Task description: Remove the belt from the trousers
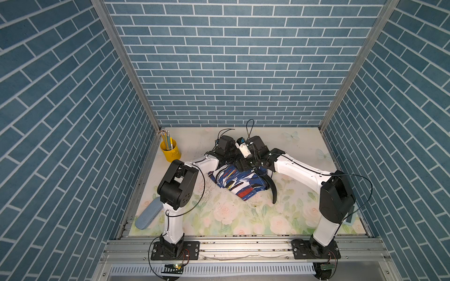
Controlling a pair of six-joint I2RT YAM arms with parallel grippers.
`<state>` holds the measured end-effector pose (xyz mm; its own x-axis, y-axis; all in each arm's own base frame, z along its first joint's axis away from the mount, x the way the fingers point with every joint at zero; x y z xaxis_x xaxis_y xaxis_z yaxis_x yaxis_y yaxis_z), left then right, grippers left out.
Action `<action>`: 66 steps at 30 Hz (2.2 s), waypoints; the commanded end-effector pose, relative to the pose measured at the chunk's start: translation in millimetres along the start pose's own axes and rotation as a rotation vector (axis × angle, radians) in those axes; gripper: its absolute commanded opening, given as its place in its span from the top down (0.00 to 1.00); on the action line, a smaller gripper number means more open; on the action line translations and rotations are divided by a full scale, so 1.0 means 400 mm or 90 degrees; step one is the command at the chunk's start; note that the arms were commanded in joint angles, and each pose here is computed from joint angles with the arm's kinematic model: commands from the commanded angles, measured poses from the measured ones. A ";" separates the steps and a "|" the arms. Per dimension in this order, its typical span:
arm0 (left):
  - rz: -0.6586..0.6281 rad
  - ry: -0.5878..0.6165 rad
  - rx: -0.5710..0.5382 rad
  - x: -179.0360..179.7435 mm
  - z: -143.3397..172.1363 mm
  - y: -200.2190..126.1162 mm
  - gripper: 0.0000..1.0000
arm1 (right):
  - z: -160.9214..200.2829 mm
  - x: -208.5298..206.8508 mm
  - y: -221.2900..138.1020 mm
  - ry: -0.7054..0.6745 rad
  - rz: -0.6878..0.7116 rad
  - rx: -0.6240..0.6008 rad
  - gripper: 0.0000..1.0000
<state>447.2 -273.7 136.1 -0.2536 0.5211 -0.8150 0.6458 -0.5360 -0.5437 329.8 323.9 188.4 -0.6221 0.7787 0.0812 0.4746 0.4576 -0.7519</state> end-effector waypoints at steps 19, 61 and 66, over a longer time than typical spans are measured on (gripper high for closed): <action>0.064 -0.120 0.085 -0.007 0.056 0.020 1.00 | 0.066 -0.109 0.020 -0.010 0.165 0.058 0.23; 0.135 -0.127 0.102 -0.053 0.040 -0.015 1.00 | 0.116 -0.195 0.075 0.111 0.145 0.057 1.00; 0.160 -0.118 0.097 -0.099 0.003 -0.041 1.00 | 0.146 -0.225 0.074 0.174 0.099 0.059 1.00</action>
<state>441.0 -285.6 134.5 -0.3166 0.2942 -0.9018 0.5956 -0.6782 -0.4304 364.1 264.6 134.7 -0.4545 0.8893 0.0507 0.5233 0.3127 -0.7927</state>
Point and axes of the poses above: each gripper's point midway between its finger pads, its own y axis out along the fingers, its own x axis along the line the jaws close on, z = x × y, the point moved 4 cm from there along -y, back along the fingers, and after that the axes turned 2 degrees about y, right-handed, at the moved point
